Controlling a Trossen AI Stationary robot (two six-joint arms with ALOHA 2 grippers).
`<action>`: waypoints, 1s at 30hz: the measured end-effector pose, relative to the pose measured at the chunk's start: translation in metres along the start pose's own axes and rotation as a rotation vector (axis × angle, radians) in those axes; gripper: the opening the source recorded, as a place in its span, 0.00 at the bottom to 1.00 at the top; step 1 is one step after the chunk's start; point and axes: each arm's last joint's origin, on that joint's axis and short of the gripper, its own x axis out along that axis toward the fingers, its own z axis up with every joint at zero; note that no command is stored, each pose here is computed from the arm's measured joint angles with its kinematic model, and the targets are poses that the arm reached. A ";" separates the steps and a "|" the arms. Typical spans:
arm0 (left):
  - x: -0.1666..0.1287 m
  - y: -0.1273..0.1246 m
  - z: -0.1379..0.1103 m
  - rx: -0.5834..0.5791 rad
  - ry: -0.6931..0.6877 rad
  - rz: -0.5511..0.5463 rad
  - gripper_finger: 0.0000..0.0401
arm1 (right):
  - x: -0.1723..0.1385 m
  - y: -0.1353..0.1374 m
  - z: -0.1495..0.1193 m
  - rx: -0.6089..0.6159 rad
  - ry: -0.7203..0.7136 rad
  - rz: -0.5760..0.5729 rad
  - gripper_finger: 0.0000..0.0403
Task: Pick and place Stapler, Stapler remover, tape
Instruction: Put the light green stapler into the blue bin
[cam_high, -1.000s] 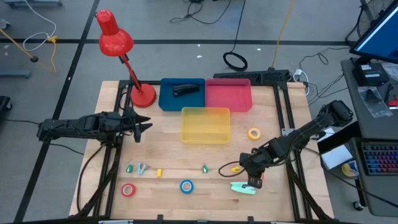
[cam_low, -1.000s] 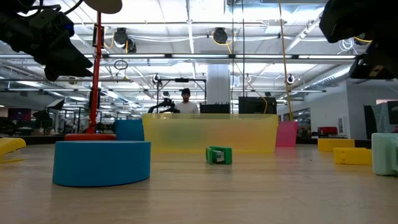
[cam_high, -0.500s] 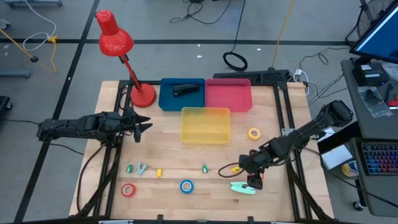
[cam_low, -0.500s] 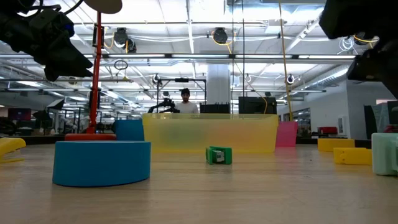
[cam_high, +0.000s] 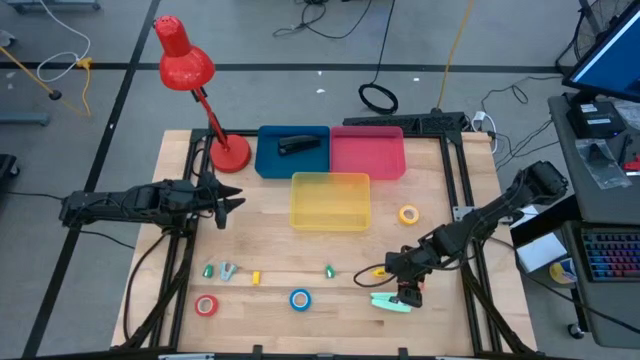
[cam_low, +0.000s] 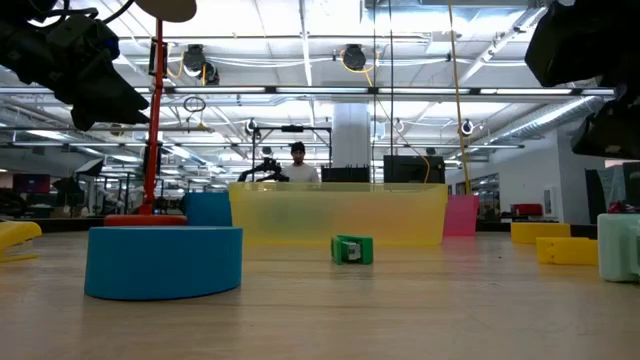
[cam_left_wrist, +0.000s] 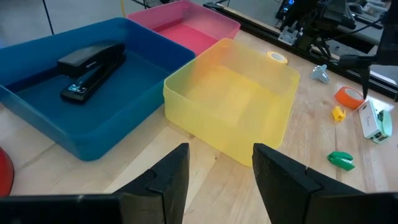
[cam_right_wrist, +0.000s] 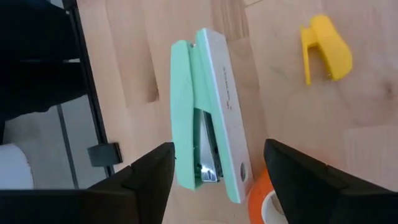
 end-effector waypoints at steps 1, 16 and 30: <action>0.000 0.000 0.000 0.000 0.000 0.000 0.44 | 0.000 0.001 -0.001 -0.005 0.003 0.001 0.58; 0.000 0.001 0.000 -0.014 -0.014 0.029 0.44 | 0.040 -0.005 -0.003 -0.033 0.120 -0.063 0.52; 0.000 0.001 0.001 -0.035 -0.017 0.027 0.44 | 0.049 -0.007 -0.004 0.006 0.158 -0.059 0.32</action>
